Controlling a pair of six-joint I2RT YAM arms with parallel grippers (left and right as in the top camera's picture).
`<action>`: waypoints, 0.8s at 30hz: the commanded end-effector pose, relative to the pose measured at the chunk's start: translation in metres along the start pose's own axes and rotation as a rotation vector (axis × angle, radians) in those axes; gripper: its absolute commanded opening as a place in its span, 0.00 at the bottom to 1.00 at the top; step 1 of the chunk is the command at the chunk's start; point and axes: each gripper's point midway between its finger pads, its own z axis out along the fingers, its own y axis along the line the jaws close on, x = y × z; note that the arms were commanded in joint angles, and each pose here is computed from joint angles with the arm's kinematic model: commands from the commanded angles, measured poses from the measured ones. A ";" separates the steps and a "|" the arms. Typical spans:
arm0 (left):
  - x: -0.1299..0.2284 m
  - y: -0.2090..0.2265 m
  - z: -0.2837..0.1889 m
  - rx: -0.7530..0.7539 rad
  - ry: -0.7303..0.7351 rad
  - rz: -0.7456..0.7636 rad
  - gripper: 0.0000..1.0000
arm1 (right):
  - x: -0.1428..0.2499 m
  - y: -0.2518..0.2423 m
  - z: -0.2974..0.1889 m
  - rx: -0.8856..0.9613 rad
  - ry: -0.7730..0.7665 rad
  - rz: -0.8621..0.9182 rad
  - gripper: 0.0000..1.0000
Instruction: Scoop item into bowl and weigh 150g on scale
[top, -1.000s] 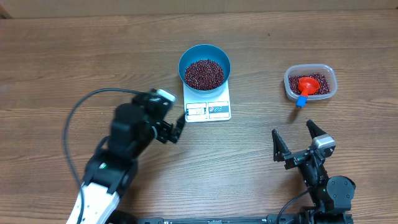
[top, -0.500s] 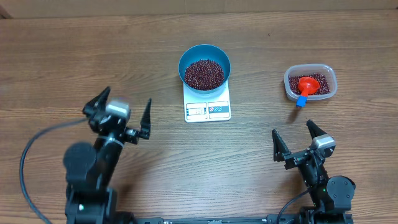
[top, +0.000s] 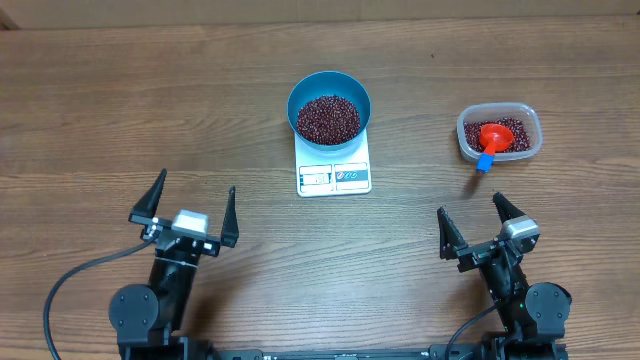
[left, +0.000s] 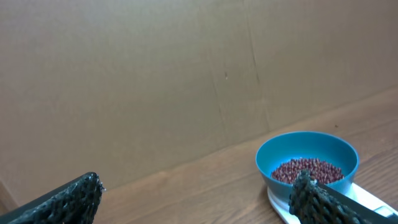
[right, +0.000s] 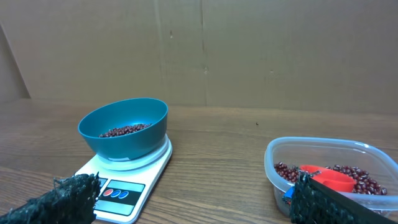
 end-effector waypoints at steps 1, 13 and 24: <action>0.010 0.001 -0.006 -0.024 -0.005 0.056 1.00 | 0.003 -0.001 0.000 0.005 -0.005 -0.003 1.00; 0.059 -0.009 -0.016 -0.043 0.022 0.092 1.00 | 0.003 -0.001 0.000 0.005 -0.005 -0.003 1.00; 0.108 -0.018 -0.024 -0.026 0.188 0.031 0.99 | 0.003 -0.001 0.000 0.005 -0.005 -0.003 1.00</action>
